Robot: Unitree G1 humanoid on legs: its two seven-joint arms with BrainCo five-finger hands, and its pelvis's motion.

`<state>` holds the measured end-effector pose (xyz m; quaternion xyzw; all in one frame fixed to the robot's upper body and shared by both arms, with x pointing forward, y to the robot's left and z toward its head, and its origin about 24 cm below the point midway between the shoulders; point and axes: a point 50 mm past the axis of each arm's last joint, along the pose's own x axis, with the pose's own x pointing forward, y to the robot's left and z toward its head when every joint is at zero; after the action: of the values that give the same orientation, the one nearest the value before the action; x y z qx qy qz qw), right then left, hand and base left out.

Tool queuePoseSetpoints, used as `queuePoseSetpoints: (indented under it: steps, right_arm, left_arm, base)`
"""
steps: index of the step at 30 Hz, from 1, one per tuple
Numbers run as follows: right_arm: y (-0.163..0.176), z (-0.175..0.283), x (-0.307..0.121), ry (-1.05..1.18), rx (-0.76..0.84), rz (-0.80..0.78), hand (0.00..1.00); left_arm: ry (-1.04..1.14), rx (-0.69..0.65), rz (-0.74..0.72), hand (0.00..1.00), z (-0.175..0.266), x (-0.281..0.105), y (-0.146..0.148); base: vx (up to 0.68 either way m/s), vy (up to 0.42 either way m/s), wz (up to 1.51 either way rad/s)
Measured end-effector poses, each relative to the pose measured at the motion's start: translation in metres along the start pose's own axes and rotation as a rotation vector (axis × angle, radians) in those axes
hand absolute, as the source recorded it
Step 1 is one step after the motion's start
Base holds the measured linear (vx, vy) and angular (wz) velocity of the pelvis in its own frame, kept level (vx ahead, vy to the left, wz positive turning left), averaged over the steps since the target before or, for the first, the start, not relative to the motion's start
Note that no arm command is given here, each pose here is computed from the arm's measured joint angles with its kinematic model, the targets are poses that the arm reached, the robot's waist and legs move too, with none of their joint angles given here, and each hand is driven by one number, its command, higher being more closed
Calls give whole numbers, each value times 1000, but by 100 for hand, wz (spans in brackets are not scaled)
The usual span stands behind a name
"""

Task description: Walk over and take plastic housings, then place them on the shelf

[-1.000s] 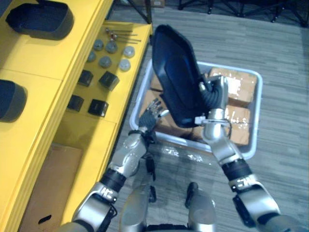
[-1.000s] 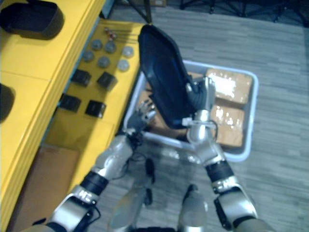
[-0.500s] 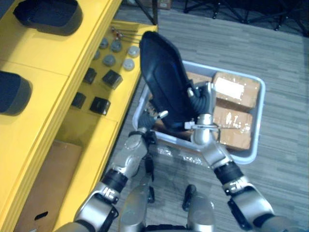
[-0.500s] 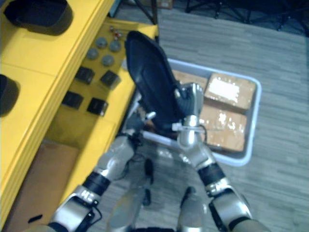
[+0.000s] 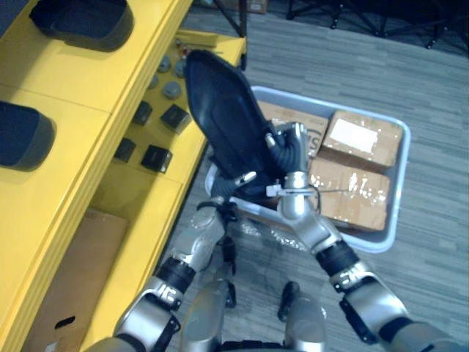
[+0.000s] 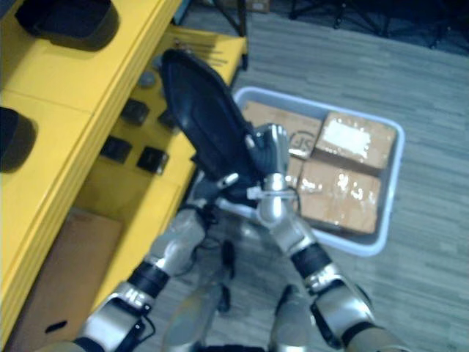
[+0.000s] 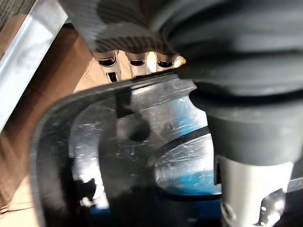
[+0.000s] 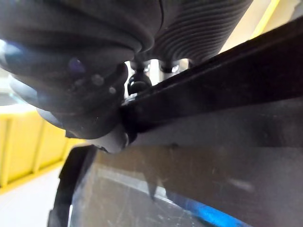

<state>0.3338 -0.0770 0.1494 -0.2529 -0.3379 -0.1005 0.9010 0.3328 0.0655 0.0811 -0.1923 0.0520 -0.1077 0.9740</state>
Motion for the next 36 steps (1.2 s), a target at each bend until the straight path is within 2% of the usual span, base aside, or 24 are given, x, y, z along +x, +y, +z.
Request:
queuePoseSetpoints:
  steps: [8,12,18,19,25,30,36]
  right_arm:
    - [11,11,-7,19,98,-28,100]
    - [14,15,-12,15,122,-26,100]
    - [14,19,-18,1,147,-27,100]
    - [15,19,-20,1,148,-26,0]
    - [14,16,-30,6,161,-14,0]
    - [14,-3,-50,80,108,65,0]
    - [4,-31,-91,193,19,219,0]
  left_arm:
    - [-120,-79,54,100,9,-3,6]
    - [-147,-95,77,100,8,-6,9]
    - [-151,-187,75,100,1,-12,8]
    - [-145,-201,70,100,-2,-14,8]
    - [-133,-207,67,100,-8,-17,8]
    - [-104,-195,98,100,-19,-23,14]
    - [-54,0,146,100,-28,-33,28]
  base:
    - [15,-55,-1]
    - [18,-58,0]
    - [-9,-42,-1]
    - [0,-18,-5]
    - [0,-1,-3]
    - [44,-39,4]
    - [71,-40,-6]
